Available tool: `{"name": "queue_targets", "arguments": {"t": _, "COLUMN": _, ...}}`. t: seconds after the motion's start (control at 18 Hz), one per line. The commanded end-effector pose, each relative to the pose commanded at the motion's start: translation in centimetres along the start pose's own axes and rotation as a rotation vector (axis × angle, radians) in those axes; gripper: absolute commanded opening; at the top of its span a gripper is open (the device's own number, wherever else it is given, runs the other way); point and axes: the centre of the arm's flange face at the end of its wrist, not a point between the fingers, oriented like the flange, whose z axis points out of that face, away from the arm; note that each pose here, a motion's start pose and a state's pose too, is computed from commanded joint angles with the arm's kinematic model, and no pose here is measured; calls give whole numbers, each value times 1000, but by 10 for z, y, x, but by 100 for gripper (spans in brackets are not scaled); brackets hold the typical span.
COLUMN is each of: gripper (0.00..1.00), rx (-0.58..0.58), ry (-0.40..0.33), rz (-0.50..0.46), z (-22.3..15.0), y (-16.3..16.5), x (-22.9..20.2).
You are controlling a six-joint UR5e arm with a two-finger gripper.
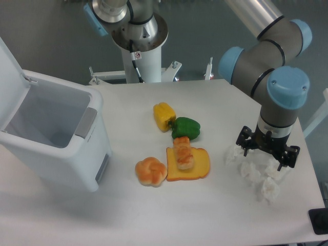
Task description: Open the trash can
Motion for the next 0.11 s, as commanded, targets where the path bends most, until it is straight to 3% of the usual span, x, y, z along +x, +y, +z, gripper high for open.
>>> {"name": "queue_targets", "arguments": {"t": 0.11, "gripper": 100, "rx": 0, "ry": 2, "rz": 1, "z": 1, "y": -1, "x": 1}}
